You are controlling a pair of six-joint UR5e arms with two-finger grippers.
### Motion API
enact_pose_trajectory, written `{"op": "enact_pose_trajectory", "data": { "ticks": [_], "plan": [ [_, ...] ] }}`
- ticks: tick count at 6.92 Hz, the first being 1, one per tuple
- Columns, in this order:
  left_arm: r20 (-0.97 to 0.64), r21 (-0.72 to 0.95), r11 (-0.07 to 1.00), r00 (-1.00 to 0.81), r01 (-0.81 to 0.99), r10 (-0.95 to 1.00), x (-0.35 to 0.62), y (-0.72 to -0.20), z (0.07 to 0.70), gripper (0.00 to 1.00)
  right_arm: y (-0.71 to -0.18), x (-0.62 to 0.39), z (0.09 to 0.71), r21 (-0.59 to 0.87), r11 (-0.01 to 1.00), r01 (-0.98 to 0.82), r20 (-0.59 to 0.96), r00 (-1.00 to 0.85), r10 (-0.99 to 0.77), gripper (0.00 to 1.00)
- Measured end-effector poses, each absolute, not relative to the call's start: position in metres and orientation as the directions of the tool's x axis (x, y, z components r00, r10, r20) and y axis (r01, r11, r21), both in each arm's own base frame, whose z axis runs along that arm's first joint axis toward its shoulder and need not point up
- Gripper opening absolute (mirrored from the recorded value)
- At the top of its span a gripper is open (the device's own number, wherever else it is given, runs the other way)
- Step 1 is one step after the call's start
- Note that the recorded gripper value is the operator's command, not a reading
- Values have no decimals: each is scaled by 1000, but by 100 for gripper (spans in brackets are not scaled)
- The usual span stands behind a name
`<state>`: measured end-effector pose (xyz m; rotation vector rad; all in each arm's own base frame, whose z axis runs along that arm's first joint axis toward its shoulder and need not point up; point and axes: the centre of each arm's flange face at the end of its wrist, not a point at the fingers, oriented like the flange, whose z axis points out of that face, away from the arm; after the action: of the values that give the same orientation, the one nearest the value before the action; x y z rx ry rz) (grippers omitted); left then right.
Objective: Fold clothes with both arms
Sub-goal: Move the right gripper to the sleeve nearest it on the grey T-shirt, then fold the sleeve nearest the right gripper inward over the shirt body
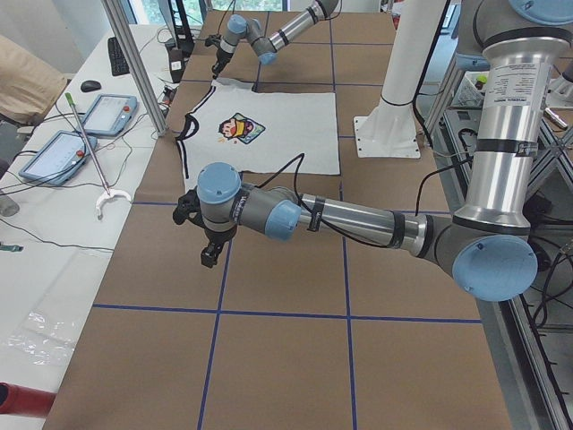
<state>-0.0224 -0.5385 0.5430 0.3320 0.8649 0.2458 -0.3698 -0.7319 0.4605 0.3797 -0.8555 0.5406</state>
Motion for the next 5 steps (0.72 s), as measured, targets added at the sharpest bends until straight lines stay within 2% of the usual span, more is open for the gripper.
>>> {"op": "enact_pose_trajectory", "data": {
  "ticks": [3,5],
  "plan": [
    [-699,390,918,624,-77,349,-22,-536,542,100,-696,-419,355,110,835,-539,835,506,217,0],
    [-696,399,914,623,-77,356,-22,-536,542,100,-695,-451,344,107,849,-518,819,530,220,0]
  ]
}}
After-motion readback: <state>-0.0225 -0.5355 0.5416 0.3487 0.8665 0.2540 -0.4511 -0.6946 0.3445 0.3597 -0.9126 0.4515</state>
